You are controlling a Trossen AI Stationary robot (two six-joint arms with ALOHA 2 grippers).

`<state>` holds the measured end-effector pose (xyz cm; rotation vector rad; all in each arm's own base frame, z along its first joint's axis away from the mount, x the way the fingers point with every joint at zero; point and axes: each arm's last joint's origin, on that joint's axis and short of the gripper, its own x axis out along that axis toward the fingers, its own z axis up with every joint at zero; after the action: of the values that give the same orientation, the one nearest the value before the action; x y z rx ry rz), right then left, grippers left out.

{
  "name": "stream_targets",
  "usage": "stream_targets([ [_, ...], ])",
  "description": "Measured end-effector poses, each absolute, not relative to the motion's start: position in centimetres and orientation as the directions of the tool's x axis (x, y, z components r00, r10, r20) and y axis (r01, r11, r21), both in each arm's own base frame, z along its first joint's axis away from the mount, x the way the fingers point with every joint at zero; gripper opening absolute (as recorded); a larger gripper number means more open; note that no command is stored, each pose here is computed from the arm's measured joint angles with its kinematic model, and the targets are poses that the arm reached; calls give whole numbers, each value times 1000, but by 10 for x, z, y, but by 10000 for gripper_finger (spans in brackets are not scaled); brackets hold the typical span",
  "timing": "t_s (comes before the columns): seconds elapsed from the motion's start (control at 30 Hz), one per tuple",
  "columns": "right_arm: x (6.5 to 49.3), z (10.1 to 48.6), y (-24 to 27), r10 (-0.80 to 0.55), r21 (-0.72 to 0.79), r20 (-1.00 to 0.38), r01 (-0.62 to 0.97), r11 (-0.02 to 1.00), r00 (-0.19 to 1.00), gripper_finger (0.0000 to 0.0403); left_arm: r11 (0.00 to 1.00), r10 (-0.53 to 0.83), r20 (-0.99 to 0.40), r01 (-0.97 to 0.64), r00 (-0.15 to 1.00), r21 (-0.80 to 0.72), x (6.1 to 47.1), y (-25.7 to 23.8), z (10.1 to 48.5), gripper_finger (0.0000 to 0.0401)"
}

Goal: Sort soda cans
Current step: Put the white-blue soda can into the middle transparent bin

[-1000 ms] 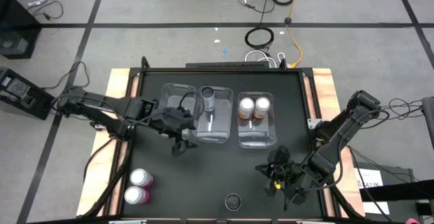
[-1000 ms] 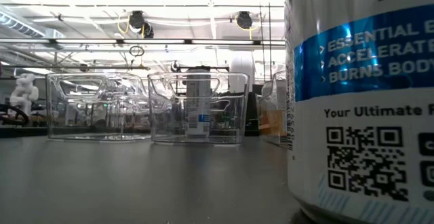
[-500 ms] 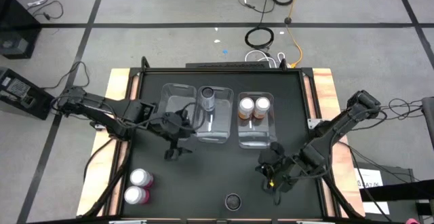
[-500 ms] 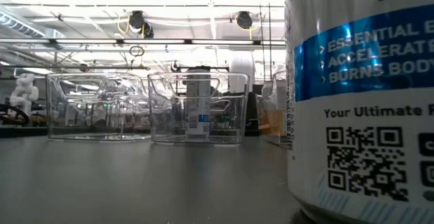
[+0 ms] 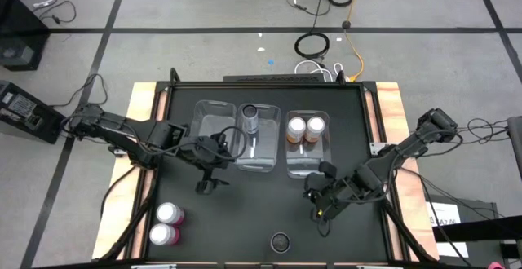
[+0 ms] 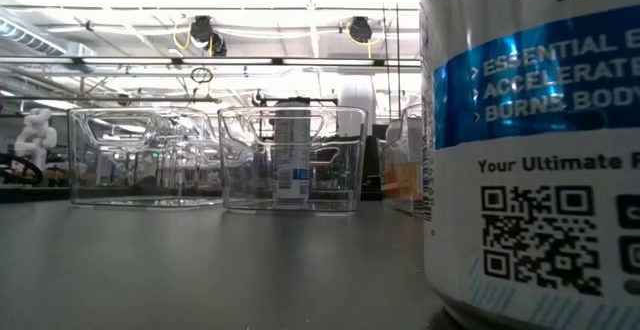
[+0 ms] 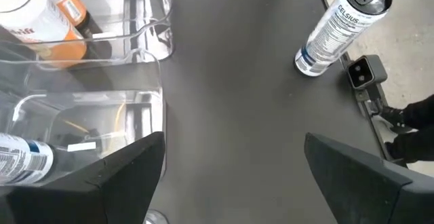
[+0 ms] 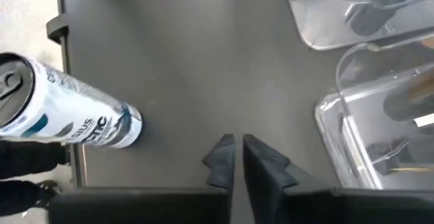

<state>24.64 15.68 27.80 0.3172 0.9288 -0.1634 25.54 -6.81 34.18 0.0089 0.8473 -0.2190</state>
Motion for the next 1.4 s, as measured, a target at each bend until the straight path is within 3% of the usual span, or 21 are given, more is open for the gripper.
stream_targets([
  [0.13,247,278,154,-19,213,-809,324,922,587,82,977,-189,-744,196,641,-79,255,-68,342,363],
  [0.27,247,278,151,-89,210,-792,405,890,604,163,977,-189,-744,196,641,-79,255,-68,342,363],
  [0.43,246,277,150,-110,168,-793,388,906,600,261,977,-189,-744,197,641,-78,255,-68,342,363],
  [0.57,245,277,149,-125,119,-797,356,927,591,313,977,-189,-744,197,641,-79,255,-68,342,363],
  [0.73,248,278,151,-102,178,-782,377,909,615,336,977,-189,-744,197,641,-78,255,-68,342,363],
  [1.23,249,279,153,-40,199,-793,320,926,608,339,977,-189,-744,197,641,-78,255,-68,342,363],
  [1.4,248,278,154,20,244,-815,311,918,579,377,977,-189,-744,197,641,-79,255,-68,342,363],
])
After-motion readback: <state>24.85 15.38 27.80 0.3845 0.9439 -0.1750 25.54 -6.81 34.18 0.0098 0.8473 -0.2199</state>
